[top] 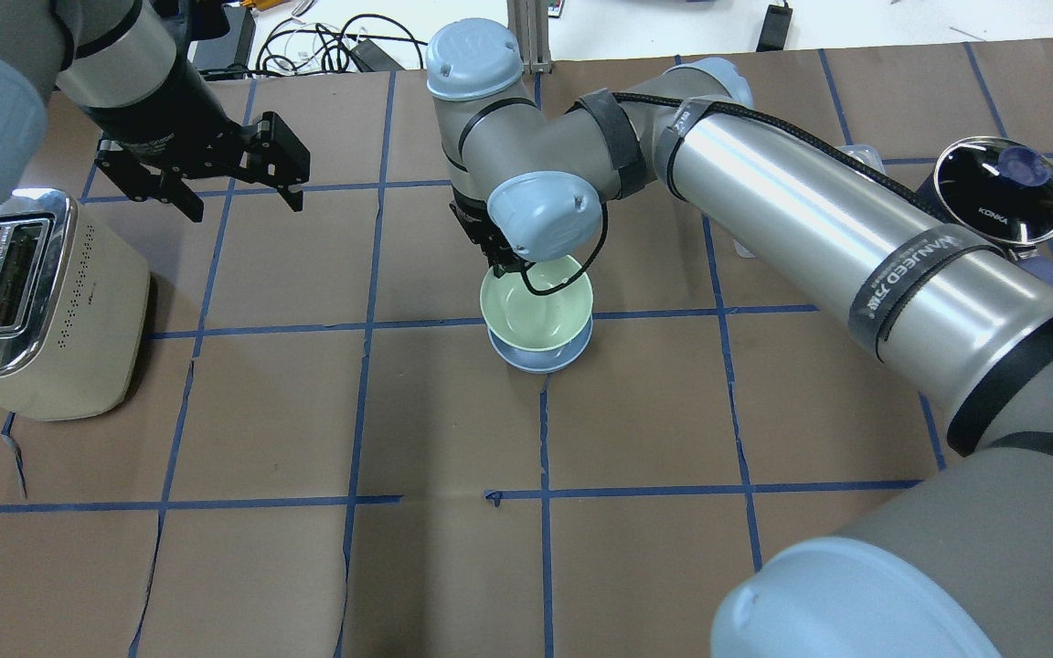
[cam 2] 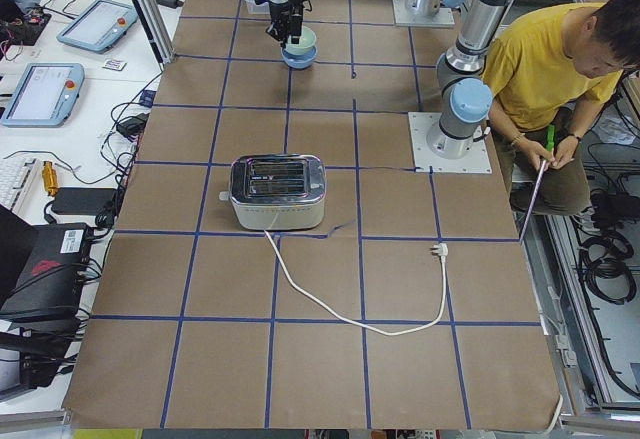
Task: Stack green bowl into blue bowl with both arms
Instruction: 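Lower the green bowl into the light blue bowl and open the right gripper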
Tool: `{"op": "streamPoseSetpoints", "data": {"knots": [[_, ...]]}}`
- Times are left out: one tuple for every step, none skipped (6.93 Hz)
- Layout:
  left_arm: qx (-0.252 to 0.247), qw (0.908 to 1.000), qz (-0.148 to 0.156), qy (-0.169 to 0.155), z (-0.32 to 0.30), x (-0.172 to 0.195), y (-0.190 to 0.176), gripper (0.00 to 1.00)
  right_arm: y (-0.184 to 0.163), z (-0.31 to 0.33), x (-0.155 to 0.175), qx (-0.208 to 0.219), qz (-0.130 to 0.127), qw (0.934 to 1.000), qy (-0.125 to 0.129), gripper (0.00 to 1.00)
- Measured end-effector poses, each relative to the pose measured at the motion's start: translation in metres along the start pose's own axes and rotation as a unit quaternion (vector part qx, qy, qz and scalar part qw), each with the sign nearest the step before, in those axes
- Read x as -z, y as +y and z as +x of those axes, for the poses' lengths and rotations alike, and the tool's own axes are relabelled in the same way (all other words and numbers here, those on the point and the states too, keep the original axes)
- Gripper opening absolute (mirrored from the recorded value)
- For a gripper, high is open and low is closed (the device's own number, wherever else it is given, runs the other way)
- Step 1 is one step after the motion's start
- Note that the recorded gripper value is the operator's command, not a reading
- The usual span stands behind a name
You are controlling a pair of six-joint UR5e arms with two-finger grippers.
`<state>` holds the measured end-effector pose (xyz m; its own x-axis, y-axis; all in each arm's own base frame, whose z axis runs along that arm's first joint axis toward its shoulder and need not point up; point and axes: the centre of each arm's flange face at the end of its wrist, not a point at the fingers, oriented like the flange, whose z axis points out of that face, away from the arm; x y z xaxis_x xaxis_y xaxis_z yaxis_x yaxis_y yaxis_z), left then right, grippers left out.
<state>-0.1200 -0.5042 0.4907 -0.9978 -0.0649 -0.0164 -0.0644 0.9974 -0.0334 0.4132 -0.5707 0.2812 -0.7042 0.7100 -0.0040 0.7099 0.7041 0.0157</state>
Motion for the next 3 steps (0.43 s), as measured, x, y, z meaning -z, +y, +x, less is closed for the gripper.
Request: {"op": "streamPoseSetpoints", "data": {"knots": [[0.001,1.0000,0.000,0.000,0.0001,-0.0004,-0.0009,1.00,-0.0013,0.0008,-0.0041,0.016,0.004,0.9998,0.007,0.28],[0.001,1.0000,0.000,0.000,0.0001,-0.0002,-0.0010,1.00,-0.0025,0.0011,-0.0069,0.026,0.008,0.9996,0.012,0.43],[0.001,1.0000,0.000,0.000,0.0001,-0.0001,-0.0011,1.00,-0.0031,0.0005,-0.0084,0.030,0.010,0.9994,0.013,0.56]]}}
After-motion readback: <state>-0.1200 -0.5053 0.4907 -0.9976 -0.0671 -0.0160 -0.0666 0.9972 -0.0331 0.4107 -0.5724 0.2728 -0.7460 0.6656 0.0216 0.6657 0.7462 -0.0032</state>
